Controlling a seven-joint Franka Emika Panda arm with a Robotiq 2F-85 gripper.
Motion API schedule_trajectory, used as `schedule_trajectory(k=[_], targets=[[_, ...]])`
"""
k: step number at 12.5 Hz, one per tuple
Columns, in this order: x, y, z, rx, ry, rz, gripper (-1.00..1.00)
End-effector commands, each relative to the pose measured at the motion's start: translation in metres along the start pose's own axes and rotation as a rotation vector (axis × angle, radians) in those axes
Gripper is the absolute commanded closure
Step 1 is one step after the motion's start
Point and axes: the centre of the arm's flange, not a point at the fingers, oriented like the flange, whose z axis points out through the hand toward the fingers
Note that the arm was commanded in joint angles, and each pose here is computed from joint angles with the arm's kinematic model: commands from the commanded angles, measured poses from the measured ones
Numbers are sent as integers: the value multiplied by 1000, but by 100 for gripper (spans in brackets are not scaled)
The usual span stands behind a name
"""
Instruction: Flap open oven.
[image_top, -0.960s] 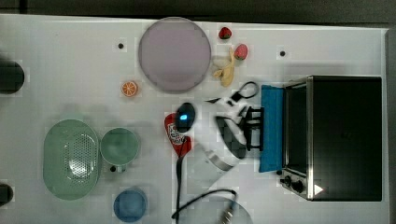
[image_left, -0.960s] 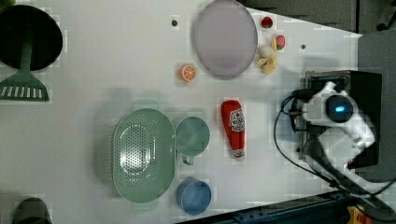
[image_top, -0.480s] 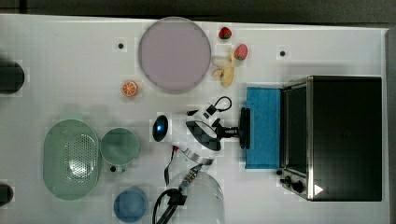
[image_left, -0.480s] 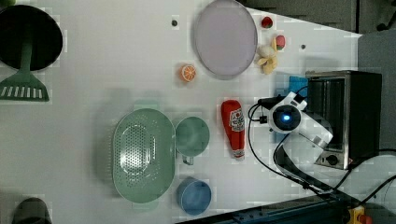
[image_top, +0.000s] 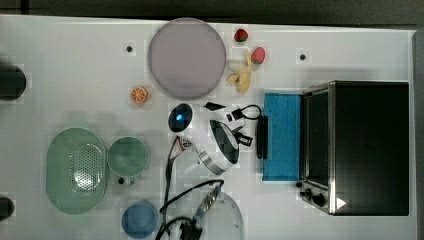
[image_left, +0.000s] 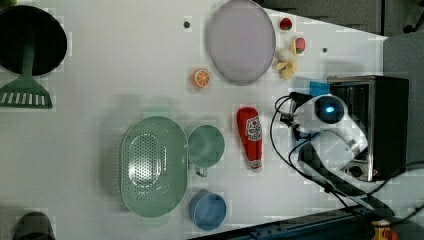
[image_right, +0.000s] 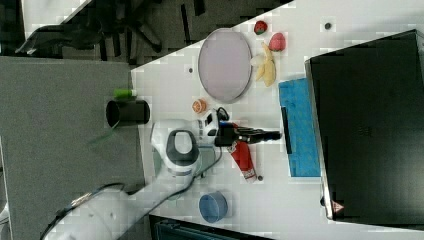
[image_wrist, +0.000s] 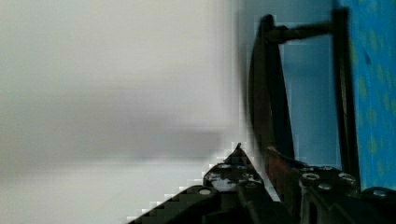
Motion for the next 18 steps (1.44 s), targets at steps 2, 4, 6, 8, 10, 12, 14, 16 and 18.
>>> schedule_trajectory(k=[2, 4, 6, 8, 10, 12, 14, 16, 18], targets=[[36, 41, -118, 224, 53, 324, 65], [37, 72, -155, 291, 10, 436, 65], [32, 105, -194, 343, -27, 514, 65], [23, 141, -237, 417, -56, 583, 65], [9, 174, -271, 480, -100, 635, 65], [-4, 198, -296, 522, -118, 658, 65], [-13, 218, -318, 542, -106, 666, 65], [-22, 234, -335, 524, -134, 661, 65], [-27, 249, -354, 500, -163, 653, 65]])
